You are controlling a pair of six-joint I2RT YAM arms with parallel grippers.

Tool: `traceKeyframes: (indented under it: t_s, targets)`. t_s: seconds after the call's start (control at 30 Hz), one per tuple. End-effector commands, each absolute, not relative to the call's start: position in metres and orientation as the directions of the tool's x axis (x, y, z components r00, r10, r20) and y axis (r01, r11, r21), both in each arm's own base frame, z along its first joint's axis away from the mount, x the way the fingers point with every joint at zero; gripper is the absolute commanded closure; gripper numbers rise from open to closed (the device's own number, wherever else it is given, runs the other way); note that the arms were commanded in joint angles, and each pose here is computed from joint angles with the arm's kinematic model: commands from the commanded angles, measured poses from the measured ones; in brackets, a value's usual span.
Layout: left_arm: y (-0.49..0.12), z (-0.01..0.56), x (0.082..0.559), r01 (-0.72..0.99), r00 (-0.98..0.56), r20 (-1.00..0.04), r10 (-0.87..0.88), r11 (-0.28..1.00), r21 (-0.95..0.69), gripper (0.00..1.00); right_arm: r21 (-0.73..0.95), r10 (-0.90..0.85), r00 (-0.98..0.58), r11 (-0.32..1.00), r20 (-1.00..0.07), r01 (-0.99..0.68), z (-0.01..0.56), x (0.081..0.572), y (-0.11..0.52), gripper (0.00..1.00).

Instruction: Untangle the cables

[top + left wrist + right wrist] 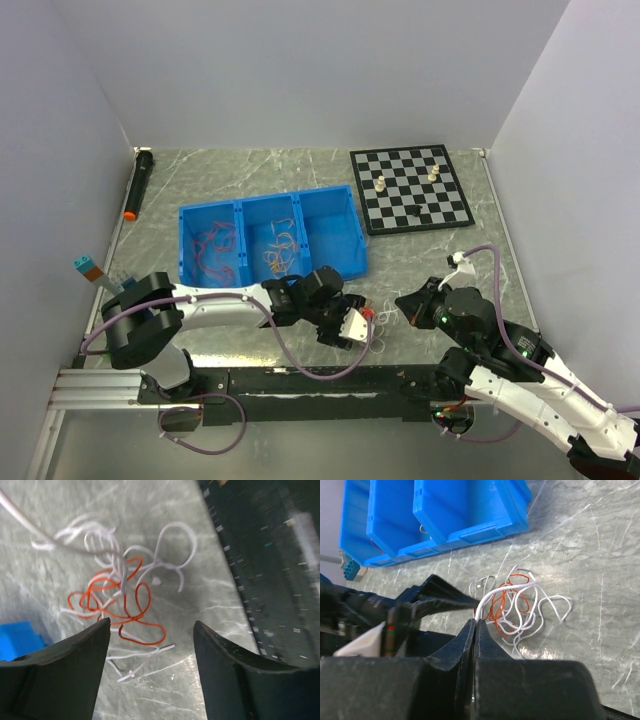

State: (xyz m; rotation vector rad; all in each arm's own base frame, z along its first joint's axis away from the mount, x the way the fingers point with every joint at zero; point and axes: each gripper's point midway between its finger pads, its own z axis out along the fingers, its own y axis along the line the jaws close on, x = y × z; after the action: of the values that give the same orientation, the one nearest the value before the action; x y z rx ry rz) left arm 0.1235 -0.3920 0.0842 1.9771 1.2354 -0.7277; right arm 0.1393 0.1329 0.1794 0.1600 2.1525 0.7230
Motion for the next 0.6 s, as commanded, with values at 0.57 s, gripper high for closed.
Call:
traceKeyframes:
  t_s: [0.57]
  targets:
    - [-0.394, 0.086, 0.144, 0.950, 0.311, -0.796, 0.519, -0.202, 0.240, 0.31, 0.583, 0.366, -0.624, 0.792, -0.691, -0.180, 0.196, 0.142, 0.144, 1.00]
